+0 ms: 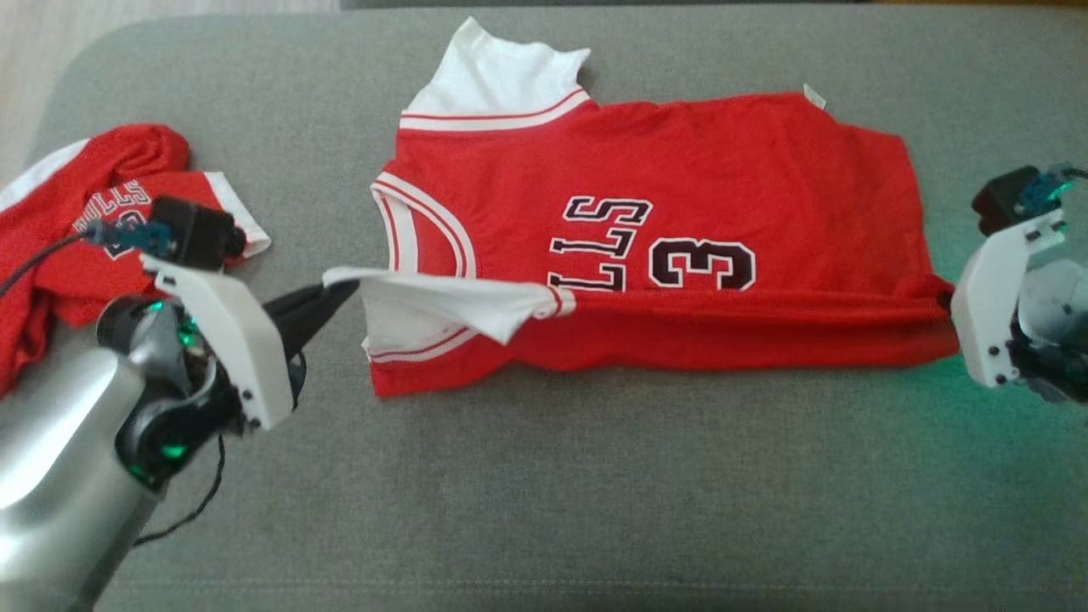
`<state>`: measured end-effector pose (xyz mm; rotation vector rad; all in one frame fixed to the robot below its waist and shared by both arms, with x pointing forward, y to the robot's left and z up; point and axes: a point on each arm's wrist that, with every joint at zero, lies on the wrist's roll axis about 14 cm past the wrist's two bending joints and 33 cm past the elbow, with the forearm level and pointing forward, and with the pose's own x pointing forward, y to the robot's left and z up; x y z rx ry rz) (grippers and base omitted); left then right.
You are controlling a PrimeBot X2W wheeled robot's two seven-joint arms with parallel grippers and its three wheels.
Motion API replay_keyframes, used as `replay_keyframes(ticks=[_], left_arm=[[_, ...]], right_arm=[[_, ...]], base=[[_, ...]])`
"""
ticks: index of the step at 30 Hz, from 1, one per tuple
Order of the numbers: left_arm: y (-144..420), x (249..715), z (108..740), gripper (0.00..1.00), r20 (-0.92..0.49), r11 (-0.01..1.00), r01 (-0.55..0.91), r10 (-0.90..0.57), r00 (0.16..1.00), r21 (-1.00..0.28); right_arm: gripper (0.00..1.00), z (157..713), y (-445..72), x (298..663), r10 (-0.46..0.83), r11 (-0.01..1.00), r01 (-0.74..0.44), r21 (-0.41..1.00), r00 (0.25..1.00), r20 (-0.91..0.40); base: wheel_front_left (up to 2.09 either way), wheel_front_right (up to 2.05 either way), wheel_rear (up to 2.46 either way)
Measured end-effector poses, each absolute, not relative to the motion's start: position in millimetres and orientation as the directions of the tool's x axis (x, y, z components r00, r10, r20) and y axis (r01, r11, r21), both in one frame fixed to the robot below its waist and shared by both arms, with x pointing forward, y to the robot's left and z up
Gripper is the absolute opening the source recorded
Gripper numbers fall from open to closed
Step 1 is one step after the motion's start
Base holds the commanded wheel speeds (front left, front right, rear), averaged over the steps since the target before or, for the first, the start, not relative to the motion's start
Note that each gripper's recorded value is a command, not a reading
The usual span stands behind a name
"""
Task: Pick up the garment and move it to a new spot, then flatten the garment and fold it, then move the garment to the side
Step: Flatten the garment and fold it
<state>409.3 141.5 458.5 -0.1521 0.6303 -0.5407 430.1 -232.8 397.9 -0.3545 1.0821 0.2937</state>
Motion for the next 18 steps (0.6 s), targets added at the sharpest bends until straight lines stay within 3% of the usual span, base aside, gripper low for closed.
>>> replay_keyframes(ticks=[9,10,11,12,13,18], left_arm=[[135,443,440,0.0,-0.536,0.864,0.437,-0.5,0.68,-0.251],[134,447,439,0.0,-0.531,0.866,0.436,-0.496,0.687,-0.245],[135,453,439,0.25,-0.522,0.871,0.43,-0.488,0.7,-0.237],[137,458,438,0.86,-0.515,0.878,0.423,-0.475,0.714,-0.224],[140,463,438,1.0,-0.51,0.885,0.42,-0.462,0.726,-0.203],[155,487,459,1.0,-0.375,0.924,0.366,-0.38,0.846,-0.112]], right_arm=[[0.03,385,-230,451,0.051,0.903,-0.399,-0.159,0.467,-0.883],[1.0,387,-231,457,0.049,0.902,-0.396,-0.173,0.492,-0.869],[1.0,390,-231,464,0.054,0.91,-0.377,-0.171,0.518,-0.854],[1.0,393,-231,471,0.06,0.921,-0.354,-0.162,0.541,-0.839],[1.0,396,-231,476,0.067,0.93,-0.335,-0.153,0.563,-0.824],[1.0,419,-230,500,0.087,0.953,-0.263,-0.152,0.717,-0.692]], base=[[0.0,0.0,0.0],[0.0,0.0,0.0],[0.0,0.0,0.0],[0.0,0.0,0.0],[0.0,0.0,0.0],[0.0,0.0,0.0]])
